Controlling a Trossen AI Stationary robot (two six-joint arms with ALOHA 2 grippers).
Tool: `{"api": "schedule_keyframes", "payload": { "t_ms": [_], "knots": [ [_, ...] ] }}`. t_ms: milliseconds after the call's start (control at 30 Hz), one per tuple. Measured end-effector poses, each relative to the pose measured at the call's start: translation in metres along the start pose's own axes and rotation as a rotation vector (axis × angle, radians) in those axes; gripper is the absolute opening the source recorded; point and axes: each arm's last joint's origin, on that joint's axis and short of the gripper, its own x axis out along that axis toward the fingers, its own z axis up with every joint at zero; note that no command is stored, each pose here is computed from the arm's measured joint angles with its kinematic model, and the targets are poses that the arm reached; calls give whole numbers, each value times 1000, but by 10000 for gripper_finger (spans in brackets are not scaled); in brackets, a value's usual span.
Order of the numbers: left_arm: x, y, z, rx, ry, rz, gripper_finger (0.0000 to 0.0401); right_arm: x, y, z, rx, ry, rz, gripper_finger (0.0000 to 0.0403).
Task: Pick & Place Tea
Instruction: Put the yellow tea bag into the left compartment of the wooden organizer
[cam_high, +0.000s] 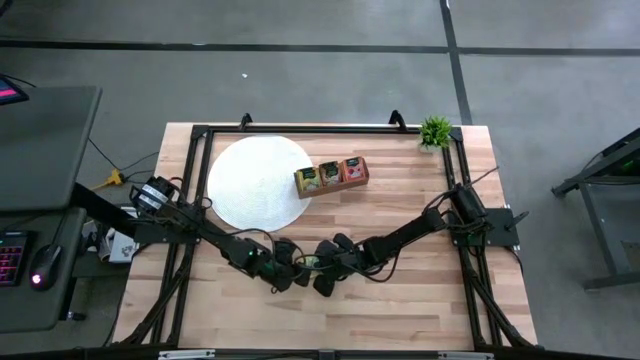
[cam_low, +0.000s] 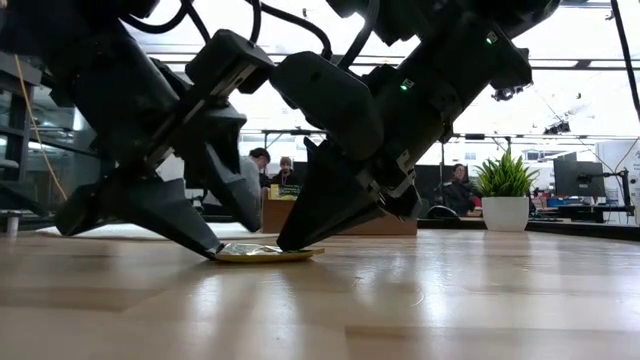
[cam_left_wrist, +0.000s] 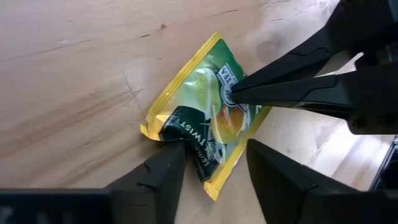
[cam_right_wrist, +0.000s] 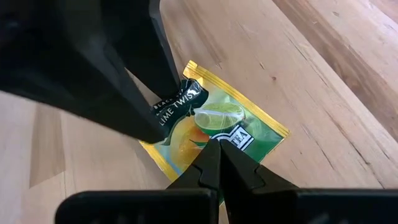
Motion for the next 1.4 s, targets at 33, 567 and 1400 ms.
{"api": "schedule_keyframes", "payload": {
  "t_ms": [33, 567, 1400],
  "knots": [
    [0, 0, 0, 1, 0, 2, 168, 0, 0, 0, 0, 0, 0, 0],
    [1, 3, 0, 97, -8, 24, 4, -1, 2, 1, -8, 13, 36, 0],
    [-10, -6, 18, 505, -4, 67, 0, -173, -15, 70, -198, -38, -26, 10]
  ]
}}
